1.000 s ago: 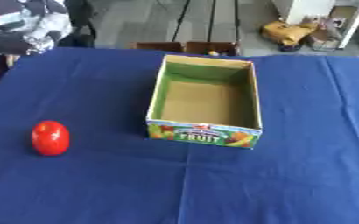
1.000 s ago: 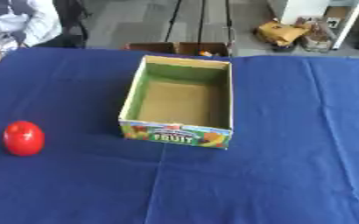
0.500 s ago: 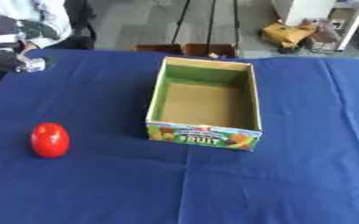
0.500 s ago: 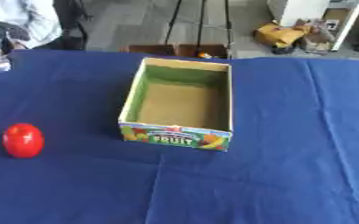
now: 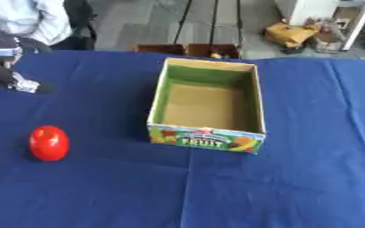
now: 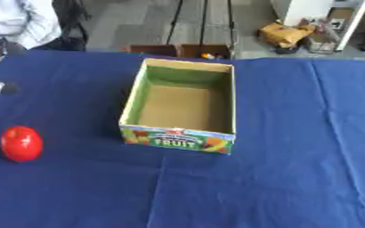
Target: Pick up objects on the table and place them in the box.
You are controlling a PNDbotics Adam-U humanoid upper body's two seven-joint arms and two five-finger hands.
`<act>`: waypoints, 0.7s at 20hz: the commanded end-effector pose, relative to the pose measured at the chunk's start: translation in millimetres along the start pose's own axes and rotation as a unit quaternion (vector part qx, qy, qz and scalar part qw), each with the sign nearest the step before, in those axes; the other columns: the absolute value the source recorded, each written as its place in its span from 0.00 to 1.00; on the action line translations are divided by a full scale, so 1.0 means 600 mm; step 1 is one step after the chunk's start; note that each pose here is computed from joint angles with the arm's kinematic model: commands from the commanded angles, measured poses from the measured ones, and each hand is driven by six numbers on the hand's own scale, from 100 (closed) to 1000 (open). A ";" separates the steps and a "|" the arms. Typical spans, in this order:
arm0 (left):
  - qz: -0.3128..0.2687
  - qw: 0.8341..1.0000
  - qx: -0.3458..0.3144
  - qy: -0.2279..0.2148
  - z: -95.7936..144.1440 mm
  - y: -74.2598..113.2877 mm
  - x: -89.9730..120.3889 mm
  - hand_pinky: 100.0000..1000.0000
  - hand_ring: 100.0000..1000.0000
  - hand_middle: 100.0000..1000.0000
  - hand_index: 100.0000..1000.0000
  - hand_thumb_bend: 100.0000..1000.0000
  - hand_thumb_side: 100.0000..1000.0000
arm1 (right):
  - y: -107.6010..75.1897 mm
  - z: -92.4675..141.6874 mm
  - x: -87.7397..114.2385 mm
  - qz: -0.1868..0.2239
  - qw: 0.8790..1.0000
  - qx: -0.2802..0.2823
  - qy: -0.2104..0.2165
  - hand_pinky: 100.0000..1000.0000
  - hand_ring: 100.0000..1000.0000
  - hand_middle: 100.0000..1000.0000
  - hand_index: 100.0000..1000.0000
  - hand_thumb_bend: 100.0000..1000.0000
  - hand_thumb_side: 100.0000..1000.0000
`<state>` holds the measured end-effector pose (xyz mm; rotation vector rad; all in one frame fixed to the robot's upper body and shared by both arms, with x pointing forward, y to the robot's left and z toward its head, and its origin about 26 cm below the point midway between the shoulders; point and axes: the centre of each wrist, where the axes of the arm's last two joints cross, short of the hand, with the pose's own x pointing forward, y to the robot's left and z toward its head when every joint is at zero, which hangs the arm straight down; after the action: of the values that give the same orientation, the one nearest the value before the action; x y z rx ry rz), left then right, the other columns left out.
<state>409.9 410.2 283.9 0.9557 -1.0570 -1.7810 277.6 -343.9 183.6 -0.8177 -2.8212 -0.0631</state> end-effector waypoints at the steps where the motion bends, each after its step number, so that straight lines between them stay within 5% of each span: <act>1: -0.030 0.998 -0.046 -0.001 0.019 0.011 -0.015 0.99 0.99 1.00 1.00 0.51 0.79 | -0.003 -0.013 0.004 -0.003 1.000 0.001 -0.013 0.71 0.80 0.69 0.83 0.00 1.00; 5: -0.018 0.996 -0.084 -0.018 0.012 -0.002 -0.018 0.90 0.94 1.00 1.00 0.26 0.62 | -0.003 -0.013 0.004 -0.004 1.000 -0.001 -0.012 0.72 0.80 0.68 0.83 0.00 1.00; 8: -0.010 0.995 -0.100 -0.030 0.006 -0.013 -0.018 0.85 0.90 1.00 1.00 0.29 0.68 | -0.003 -0.013 0.004 -0.005 1.000 -0.002 -0.012 0.72 0.80 0.68 0.83 0.00 1.00; 11: -0.002 0.993 -0.107 -0.043 0.001 -0.024 -0.019 0.85 0.90 1.00 1.00 0.48 0.79 | -0.003 -0.013 0.004 -0.005 1.000 -0.004 -0.011 0.72 0.80 0.68 0.83 0.00 0.99; 14: 0.000 0.992 -0.113 -0.048 -0.003 -0.031 -0.017 0.84 0.89 1.00 1.00 0.28 0.66 | -0.002 -0.012 0.004 -0.005 1.000 -0.004 -0.010 0.72 0.80 0.68 0.83 0.00 0.99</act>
<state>413.6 418.9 255.0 0.8046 -0.9869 -1.7379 277.6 -343.9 183.5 -0.8135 -2.8201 -0.0708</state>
